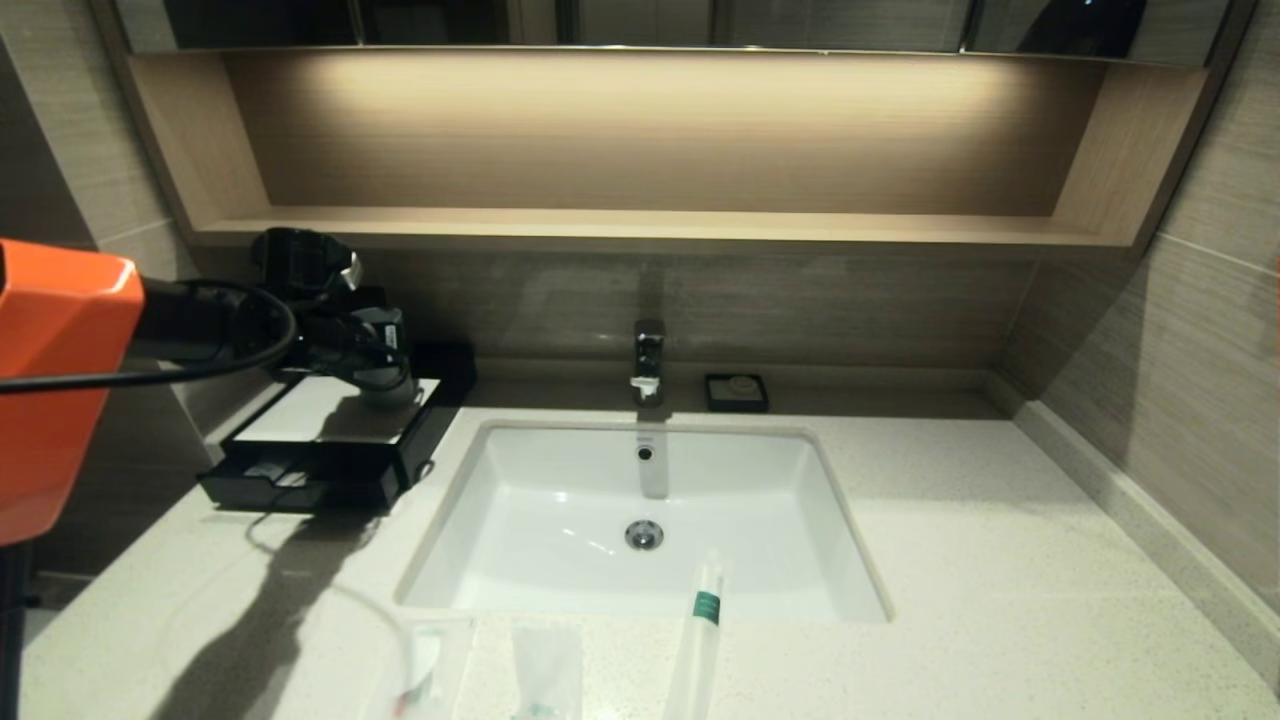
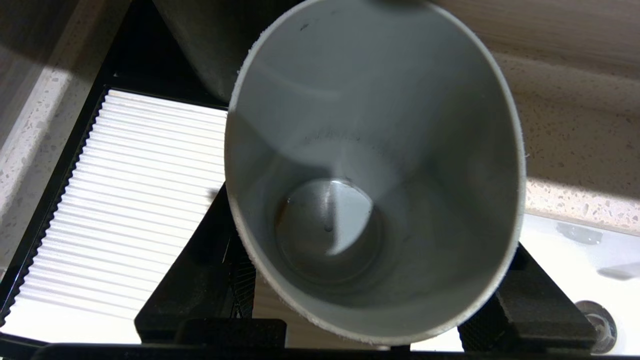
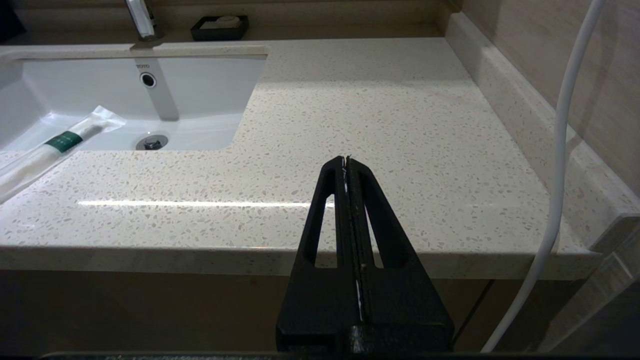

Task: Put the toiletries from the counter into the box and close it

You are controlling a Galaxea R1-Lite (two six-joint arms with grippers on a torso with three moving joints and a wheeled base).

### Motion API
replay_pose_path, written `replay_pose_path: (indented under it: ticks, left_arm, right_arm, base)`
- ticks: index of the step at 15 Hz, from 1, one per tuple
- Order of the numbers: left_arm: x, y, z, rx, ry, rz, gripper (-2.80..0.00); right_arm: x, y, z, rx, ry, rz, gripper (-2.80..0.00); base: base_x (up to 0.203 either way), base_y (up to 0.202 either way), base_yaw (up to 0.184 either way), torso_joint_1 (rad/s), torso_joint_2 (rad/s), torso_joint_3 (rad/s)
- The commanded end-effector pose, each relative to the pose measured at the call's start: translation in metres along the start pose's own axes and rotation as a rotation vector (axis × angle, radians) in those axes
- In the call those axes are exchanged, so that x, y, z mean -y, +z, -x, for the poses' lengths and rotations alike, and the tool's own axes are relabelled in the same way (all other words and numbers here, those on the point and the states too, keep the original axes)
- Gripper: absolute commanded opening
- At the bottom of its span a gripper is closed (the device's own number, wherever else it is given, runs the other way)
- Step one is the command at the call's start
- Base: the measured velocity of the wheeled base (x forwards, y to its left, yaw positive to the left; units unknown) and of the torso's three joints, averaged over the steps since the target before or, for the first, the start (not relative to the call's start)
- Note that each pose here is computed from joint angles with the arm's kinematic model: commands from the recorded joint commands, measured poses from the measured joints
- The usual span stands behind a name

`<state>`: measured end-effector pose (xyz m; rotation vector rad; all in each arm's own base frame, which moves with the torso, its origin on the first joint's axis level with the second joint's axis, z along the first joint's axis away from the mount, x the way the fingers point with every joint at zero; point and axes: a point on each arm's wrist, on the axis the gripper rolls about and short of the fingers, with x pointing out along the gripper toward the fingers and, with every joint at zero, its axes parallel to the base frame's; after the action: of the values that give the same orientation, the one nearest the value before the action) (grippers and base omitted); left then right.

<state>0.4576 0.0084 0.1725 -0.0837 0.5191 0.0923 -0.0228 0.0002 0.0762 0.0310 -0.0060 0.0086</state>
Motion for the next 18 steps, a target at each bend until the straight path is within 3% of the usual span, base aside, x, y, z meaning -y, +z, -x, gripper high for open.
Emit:
replay_pose_path:
  ticks: [1, 10, 11, 18]
  left_arm:
    - [0.0002, -0.0019, -0.0031, -0.006, 0.001, 0.0, -2.8]
    - [0.0003, -0.0022, -0.0061, -0.003, 0.0, 0.002, -2.8]
    - [0.0004, -0.0014, -0.0059, 0.0, 0.0, 0.002, 0.0]
    - [0.0003, 0.001, -0.0001, 0.005, 0.0, 0.015, 0.0]
  right_arm:
    - [0.0, 0.0001, -0.0001, 0.0, 0.001, 0.0, -2.8]
    - [0.0, 0.0001, -0.0001, 0.0, 0.001, 0.0, -2.8]
    - [0.0, 0.0, -0.0001, -0.001, 0.001, 0.0, -2.8]
    - [0.0, 0.0, -0.0001, -0.002, 0.001, 0.0, -2.8]
  base:
    - [0.0, 0.0, 0.0, 0.0, 0.0, 0.0]
    - [0.0, 0.0, 0.0, 0.0, 0.0, 0.0]
    - [0.0, 0.0, 0.0, 0.0, 0.0, 0.0]
    - [0.0, 0.0, 0.0, 0.0, 0.0, 0.0]
